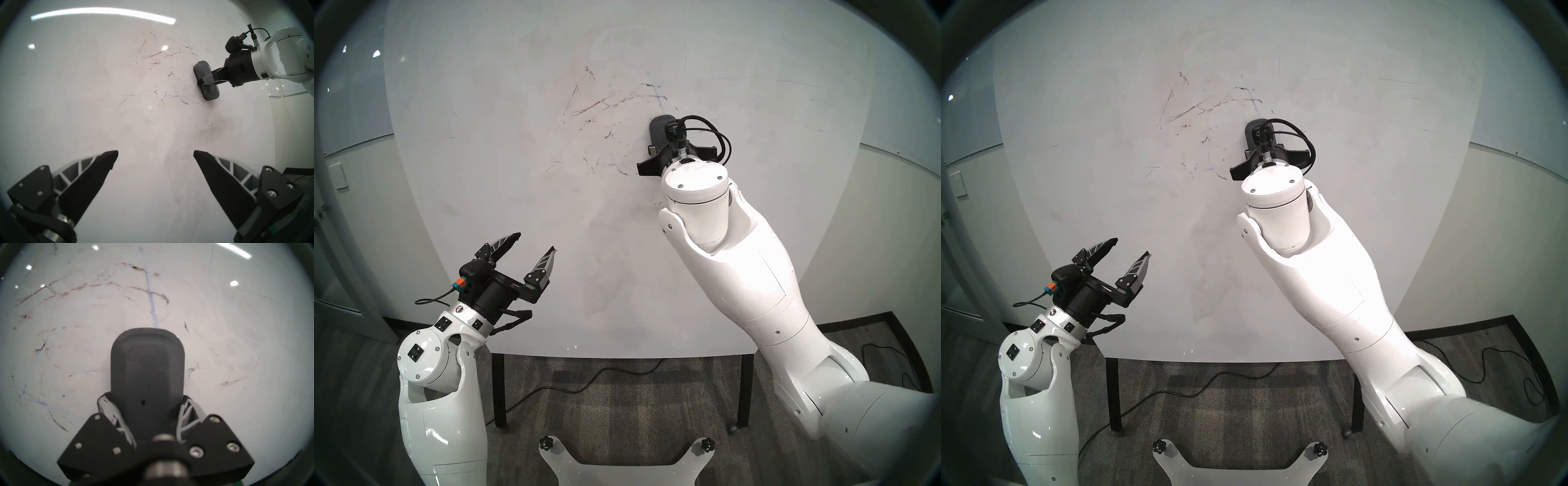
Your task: Erase all marks on the whiteboard with the eraser
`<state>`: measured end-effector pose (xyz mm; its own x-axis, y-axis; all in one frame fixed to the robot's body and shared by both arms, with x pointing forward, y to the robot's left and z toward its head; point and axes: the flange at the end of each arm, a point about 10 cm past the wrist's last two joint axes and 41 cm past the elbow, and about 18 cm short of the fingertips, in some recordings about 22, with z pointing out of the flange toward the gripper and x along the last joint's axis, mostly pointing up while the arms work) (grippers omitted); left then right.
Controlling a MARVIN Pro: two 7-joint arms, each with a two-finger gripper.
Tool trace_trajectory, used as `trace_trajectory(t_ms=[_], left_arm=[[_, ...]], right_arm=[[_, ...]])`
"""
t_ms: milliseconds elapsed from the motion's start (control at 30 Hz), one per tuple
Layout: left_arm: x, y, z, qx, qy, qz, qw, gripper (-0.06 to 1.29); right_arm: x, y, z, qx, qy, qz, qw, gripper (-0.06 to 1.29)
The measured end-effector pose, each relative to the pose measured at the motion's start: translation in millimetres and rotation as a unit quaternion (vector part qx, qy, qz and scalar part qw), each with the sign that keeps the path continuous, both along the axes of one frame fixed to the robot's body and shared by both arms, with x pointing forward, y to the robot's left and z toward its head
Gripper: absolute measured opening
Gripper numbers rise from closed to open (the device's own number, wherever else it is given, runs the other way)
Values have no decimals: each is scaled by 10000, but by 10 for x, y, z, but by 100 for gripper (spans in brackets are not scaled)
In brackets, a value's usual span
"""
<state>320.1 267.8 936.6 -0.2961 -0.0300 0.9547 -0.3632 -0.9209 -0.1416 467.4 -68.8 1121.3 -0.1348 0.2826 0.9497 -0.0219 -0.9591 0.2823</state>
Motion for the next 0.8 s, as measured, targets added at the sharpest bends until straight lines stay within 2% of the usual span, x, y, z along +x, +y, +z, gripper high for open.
trace_trajectory(t_ms=[233,533,800], left_arm=[[0,0,-1,0,1,-1,10000,121],[2,1,0,0,-1,0,10000,121],[2,1,1,0,-2,-1,10000,121]], right_arm=[[-3,17,90,19,-61,44,10000,28],[-23,24,412,194,-360,131,9991,28],[-4,42,591,223,-525,143,9983,28]])
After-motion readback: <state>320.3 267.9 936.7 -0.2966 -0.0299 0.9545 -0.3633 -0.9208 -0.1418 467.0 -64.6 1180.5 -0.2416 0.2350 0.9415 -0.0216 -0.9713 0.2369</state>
